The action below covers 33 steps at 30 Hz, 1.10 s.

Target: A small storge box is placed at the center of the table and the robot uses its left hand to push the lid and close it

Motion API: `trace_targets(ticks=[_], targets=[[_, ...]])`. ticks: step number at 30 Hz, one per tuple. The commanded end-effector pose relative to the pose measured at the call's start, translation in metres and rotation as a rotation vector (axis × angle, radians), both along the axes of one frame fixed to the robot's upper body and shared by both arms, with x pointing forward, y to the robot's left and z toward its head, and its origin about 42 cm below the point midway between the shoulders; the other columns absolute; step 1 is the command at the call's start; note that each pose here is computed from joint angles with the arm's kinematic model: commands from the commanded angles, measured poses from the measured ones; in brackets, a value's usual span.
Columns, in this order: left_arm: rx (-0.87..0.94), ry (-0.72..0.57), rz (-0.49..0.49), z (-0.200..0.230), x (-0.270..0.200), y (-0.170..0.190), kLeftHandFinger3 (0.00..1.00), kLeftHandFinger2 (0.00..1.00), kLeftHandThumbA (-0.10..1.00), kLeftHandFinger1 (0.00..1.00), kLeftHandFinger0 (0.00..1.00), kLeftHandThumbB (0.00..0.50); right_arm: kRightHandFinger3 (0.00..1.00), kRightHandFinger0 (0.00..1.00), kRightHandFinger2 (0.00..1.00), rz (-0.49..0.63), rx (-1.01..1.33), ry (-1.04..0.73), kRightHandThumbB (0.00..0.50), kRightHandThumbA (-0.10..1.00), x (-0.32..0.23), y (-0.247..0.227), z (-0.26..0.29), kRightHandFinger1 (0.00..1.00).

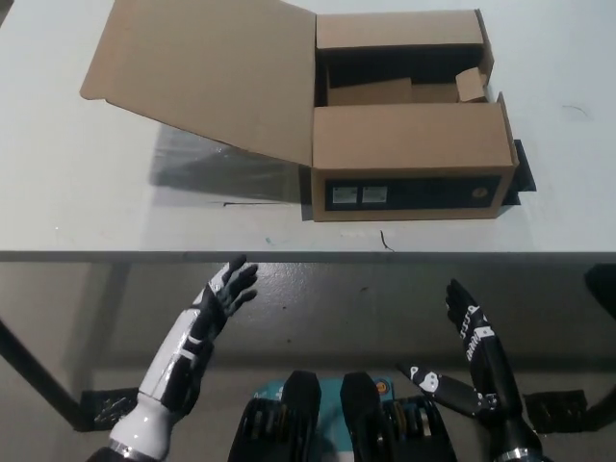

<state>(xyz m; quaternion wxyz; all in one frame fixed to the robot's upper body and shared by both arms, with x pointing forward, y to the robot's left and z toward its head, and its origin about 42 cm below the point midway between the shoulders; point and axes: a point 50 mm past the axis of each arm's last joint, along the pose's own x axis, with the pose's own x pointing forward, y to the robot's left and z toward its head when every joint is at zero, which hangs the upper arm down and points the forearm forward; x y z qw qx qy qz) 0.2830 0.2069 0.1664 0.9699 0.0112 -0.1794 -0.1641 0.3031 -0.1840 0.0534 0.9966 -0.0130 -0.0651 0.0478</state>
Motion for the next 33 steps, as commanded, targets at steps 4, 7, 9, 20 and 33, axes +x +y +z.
trace_targets(ticks=[4,7,9,20,33], targets=[[-0.392,0.018,-0.290,0.069,0.000,0.004,1.00,1.00,1.00,1.00,1.00,0.378,1.00,1.00,1.00,0.019,0.011,-0.118,0.384,1.00,0.011,0.003,0.016,1.00],[-0.471,0.036,-0.310,0.077,0.015,0.009,1.00,1.00,1.00,1.00,1.00,0.380,1.00,1.00,1.00,0.017,0.011,-0.118,0.388,1.00,0.010,0.004,0.016,1.00],[-0.524,0.052,-0.335,0.077,0.027,0.013,1.00,1.00,1.00,1.00,1.00,0.356,1.00,1.00,1.00,0.017,0.012,-0.117,0.392,1.00,0.010,0.004,0.016,1.00],[-0.719,0.179,-0.365,0.059,0.079,0.020,1.00,1.00,1.00,1.00,1.00,0.395,1.00,1.00,1.00,0.017,0.013,-0.122,0.385,1.00,0.012,0.003,0.018,1.00],[-0.873,0.294,-0.342,0.042,0.101,0.026,1.00,1.00,1.00,1.00,1.00,0.389,1.00,1.00,1.00,0.014,0.015,-0.115,0.383,1.00,0.012,0.005,0.016,1.00]])
